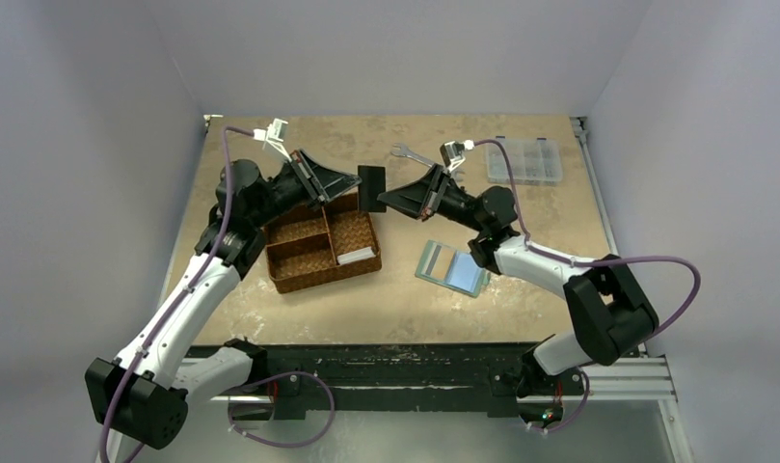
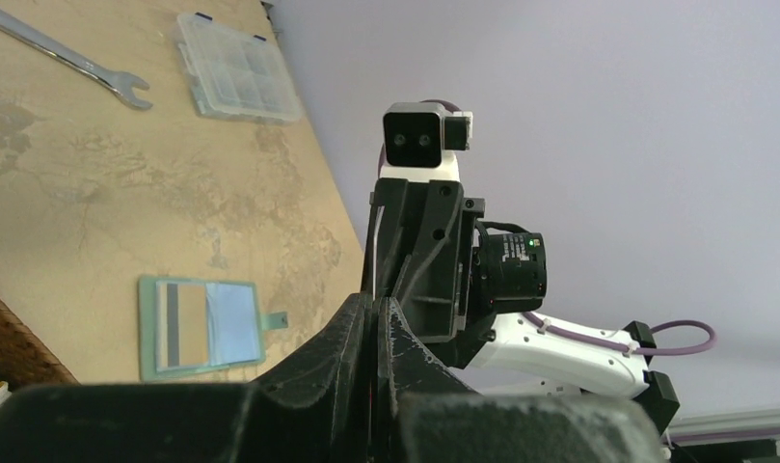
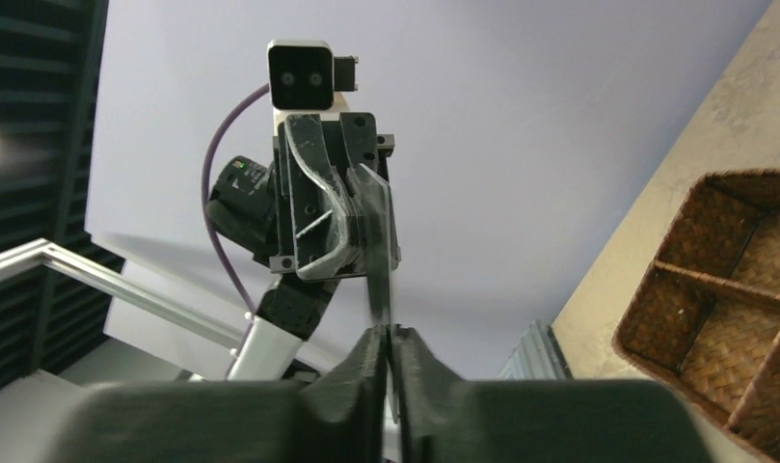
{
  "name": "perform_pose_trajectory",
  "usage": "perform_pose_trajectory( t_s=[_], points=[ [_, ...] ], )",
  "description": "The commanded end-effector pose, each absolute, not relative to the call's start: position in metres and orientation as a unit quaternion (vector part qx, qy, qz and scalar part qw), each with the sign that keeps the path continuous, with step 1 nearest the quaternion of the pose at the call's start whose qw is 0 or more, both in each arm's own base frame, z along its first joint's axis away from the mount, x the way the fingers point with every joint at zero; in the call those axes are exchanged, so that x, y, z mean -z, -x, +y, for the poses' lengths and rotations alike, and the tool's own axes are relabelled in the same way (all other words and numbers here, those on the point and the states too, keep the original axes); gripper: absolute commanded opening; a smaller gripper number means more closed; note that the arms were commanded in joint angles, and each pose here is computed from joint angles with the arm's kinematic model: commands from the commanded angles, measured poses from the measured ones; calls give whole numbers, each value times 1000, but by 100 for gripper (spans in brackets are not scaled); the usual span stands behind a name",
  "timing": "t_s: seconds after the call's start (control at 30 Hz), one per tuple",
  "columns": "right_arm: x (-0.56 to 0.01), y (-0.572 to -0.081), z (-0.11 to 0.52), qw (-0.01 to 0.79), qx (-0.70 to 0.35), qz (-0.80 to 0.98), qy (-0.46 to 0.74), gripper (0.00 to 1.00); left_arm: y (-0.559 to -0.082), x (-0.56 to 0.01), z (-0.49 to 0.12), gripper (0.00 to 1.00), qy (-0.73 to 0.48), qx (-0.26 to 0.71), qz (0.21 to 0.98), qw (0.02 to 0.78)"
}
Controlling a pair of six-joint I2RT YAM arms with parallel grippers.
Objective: Put the credit cards into the card holder
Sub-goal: Insert the credit card into the card holder.
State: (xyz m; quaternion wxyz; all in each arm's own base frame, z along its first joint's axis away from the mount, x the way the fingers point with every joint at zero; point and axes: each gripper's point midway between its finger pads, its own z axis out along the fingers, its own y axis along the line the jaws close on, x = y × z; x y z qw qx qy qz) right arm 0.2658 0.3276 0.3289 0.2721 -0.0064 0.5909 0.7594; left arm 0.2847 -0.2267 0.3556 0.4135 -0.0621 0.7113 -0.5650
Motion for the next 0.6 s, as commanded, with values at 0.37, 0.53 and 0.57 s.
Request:
perform_pose_trajectory(
  t_s=[0.37,0.53,0.57],
  points=[
    [-174,-283,194,329,-412,847,-67,0,-287,-258,-270,73,-25,400,833,382],
    [-98,-226,143,210,-269,937,-79,0,-283,-226,-319,58,-84,381,845,366],
    [-99,-222,149,206,-298,928,-85,0,-282,-222,-331,52,-94,386,843,363]
  ],
)
